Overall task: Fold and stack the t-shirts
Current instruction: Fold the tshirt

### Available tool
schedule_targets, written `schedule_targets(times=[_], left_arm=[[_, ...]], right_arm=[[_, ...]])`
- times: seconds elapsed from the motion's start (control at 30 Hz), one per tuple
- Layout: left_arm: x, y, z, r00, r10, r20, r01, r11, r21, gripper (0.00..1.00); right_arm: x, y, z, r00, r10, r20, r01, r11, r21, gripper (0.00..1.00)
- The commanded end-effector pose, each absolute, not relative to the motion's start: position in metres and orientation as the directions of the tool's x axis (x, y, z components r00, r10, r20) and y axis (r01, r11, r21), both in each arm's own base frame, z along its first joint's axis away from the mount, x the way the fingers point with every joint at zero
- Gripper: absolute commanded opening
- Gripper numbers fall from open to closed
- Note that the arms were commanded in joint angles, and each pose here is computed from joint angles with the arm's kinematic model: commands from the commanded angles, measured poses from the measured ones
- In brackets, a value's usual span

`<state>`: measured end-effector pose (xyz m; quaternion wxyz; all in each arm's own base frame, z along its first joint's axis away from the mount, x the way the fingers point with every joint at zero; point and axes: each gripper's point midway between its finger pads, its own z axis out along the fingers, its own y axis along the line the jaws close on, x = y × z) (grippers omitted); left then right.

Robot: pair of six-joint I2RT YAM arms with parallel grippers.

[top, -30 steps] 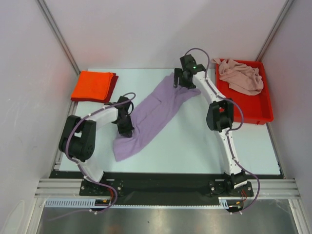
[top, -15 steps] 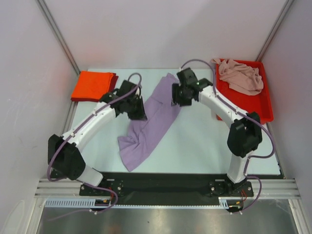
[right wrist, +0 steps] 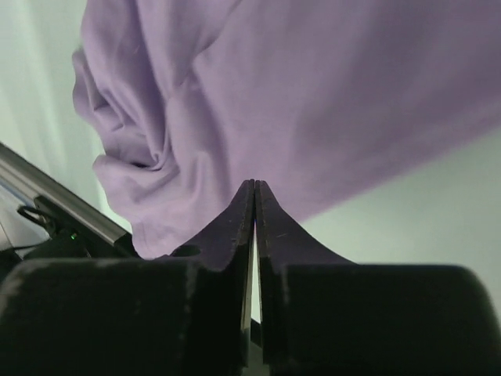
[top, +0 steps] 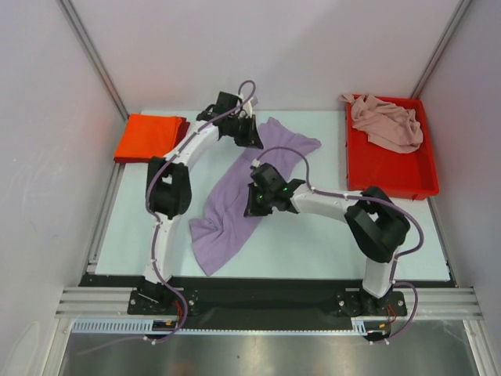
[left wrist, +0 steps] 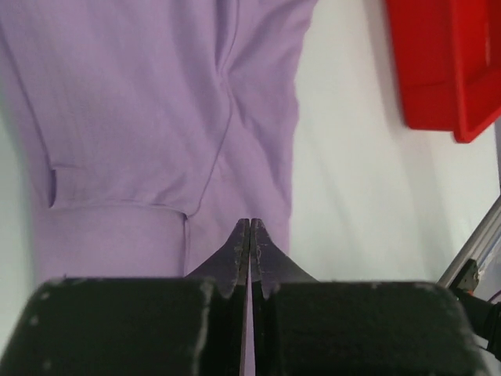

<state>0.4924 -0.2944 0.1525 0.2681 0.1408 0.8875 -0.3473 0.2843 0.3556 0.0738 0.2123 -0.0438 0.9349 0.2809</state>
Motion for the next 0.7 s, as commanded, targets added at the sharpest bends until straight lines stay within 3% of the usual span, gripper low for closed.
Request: schedule_targets(times=[0.0,0.23,0.47,0.57,0.67], left_arm=[[0.5,-0.316,0.148,-0.787,0.102,-0.608,0.526,0.628,-0.574,0.01],[0.503,-0.307,0.074,-0.844,0.161,-0.512,0.465,0.696,-0.547,0.0],[0.492,-0.276,0.013,-0.934,0.117,-0.337,0.287,0.808,-0.515,0.0],[0.5,-0.241,-0.007,-0.962,-0.025,-0.273,0.118,0.86,-0.496,0.0],[0.51,-0.226,-0.01,-0.952,-0.208,-0.226,-0.05,0.83,-0.555,0.01]], right_arm=[[0.282,0.402,0.079,-0.9,0.046,-0.434,-0.245,0.77,0.589,0.02],[0.252,0.41,0.032,-0.914,-0.096,-0.395,-0.299,0.816,0.495,0.03],[0.233,0.343,-0.009,-0.935,-0.181,-0.306,-0.264,0.93,0.255,0.06],[0.231,0.306,-0.014,-0.947,-0.169,-0.273,-0.229,0.951,0.208,0.07],[0.245,0.263,-0.016,-0.967,-0.103,-0.233,-0.147,0.973,0.176,0.08]])
